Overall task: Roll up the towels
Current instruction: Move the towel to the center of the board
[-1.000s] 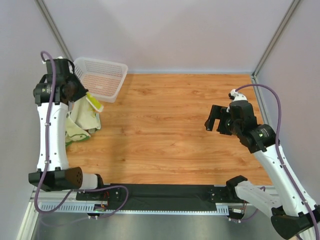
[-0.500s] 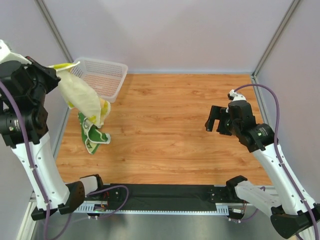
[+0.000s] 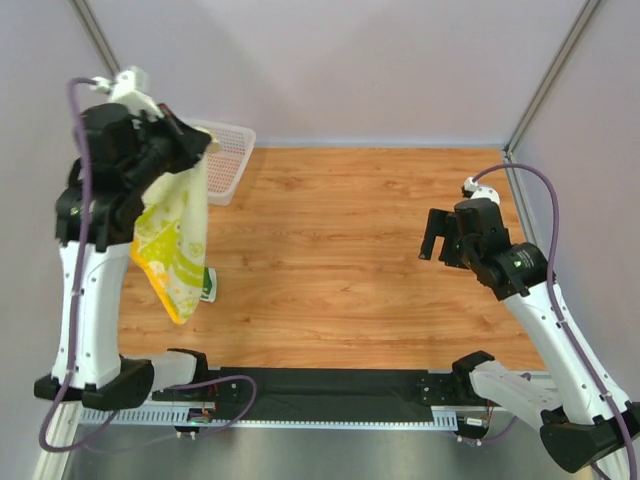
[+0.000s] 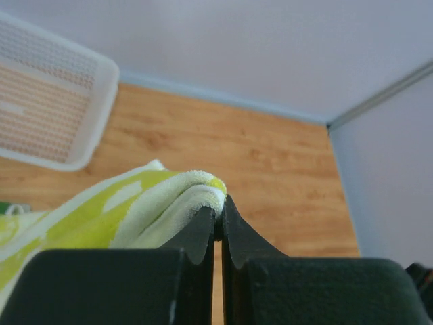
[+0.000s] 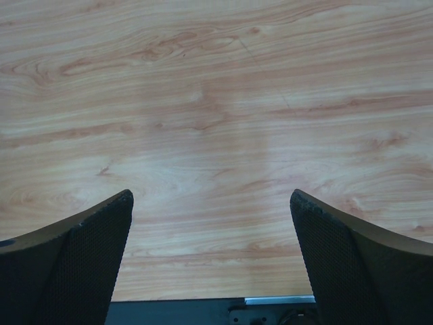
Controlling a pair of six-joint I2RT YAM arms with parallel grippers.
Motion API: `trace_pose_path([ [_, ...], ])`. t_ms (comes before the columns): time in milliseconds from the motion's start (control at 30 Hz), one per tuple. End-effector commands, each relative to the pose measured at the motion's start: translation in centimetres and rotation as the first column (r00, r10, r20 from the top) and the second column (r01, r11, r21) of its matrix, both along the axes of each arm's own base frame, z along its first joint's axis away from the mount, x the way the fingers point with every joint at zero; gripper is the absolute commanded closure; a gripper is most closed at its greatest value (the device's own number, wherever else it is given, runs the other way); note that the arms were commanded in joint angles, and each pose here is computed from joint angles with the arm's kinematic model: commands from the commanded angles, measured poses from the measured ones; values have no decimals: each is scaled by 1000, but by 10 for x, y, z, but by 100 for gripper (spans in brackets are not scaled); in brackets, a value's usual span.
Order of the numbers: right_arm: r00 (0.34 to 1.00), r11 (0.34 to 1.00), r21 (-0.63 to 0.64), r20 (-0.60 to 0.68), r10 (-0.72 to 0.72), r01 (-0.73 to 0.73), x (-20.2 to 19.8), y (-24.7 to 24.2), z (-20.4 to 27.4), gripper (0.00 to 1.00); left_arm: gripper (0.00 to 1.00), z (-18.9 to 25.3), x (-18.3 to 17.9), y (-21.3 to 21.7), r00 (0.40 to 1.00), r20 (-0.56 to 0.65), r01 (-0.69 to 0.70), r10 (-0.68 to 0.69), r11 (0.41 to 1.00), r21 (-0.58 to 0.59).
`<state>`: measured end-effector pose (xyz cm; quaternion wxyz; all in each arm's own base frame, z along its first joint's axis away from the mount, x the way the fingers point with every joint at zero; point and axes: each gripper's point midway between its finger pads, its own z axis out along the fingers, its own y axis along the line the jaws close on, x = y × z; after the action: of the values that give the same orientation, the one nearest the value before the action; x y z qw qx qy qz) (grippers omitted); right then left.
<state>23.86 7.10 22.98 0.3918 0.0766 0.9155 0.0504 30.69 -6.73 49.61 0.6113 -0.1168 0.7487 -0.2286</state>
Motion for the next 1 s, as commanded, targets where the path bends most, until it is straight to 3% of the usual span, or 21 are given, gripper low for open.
trace_pose_path([
  [0,992,992,-73,79,-97,103,4,-27,27,0,100,-36,11,-54,986,-92,141,-138,990,26],
  [167,977,976,-86,97,-191,199,0,-51,33,0,98,-106,4,-146,920,-237,325,-314,946,9],
  [233,971,968,-93,79,-225,232,-1,-60,26,0,76,-143,9,-182,877,-314,390,-363,921,23],
  [300,968,963,-96,43,-247,250,-1,-66,17,0,60,-194,9,-229,787,-436,506,-437,861,49],
  [333,970,966,-89,27,-242,244,-1,-65,13,0,56,-192,3,-251,755,-443,562,-483,825,59],
  [367,968,964,-90,13,-249,249,0,-66,10,0,54,-228,2,-259,709,-549,582,-443,807,101],
  [467,964,959,-103,-13,-266,263,-2,-69,8,0,39,-235,1,-270,720,-554,591,-419,788,172],
  [567,971,970,-78,-39,-235,232,3,-61,4,0,25,-235,2,-264,747,-526,568,-408,802,185],
  [667,983,988,22,-109,-149,152,11,-33,-10,0,24,-240,9,-240,774,-529,521,-347,824,223],
  [800,970,982,187,-242,14,32,18,12,-41,0,24,-278,13,-183,761,-614,425,-210,876,227],
  [967,933,978,205,-356,51,25,21,29,-84,0,25,-326,4,-117,725,-684,270,-80,947,175],
])
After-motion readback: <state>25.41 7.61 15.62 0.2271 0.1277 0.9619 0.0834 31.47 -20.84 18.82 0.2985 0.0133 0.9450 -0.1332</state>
